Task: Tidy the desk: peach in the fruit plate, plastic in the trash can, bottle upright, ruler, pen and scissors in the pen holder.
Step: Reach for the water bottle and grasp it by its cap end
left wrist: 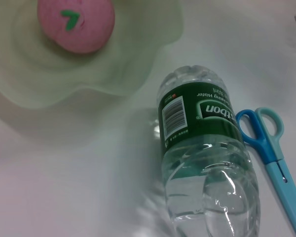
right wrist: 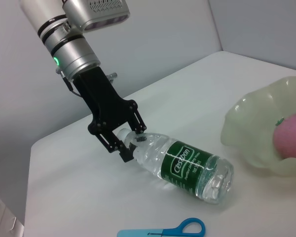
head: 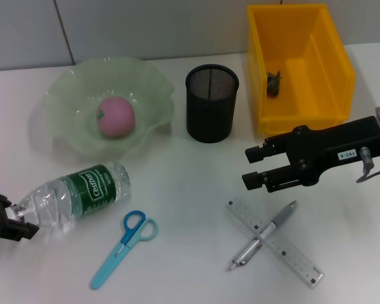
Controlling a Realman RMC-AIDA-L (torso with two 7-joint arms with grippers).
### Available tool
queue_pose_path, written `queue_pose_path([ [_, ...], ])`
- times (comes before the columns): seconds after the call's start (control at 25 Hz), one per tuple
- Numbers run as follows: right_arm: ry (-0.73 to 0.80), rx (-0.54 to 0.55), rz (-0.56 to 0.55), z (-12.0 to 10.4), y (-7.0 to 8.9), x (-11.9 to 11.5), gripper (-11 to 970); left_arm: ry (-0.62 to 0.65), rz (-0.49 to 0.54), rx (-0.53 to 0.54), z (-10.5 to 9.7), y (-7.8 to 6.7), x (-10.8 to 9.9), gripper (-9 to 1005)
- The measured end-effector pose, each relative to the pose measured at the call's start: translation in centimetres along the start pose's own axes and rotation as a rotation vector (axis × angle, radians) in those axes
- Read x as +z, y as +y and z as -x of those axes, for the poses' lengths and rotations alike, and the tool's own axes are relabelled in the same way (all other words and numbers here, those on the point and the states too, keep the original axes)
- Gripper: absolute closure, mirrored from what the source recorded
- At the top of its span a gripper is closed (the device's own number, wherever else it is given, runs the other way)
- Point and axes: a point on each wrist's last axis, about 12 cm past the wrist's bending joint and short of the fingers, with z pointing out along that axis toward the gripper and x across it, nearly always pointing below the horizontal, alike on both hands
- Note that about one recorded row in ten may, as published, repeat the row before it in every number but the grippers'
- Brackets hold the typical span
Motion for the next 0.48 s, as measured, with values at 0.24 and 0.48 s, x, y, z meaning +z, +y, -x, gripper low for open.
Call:
queue_pose_path([
  [0.24, 0.004, 0.001, 0.001, -0.03, 0.01, 0.03, 298, 0.004, -0.011, -0.005, -0.15, -0.16, 0.15, 548],
  [0.48, 0.009, 0.008, 0.006, 0.06, 0.04, 0.1, 298, 0.015, -0.024, -0.001, -0.18, -0.43, 0.62, 547],
])
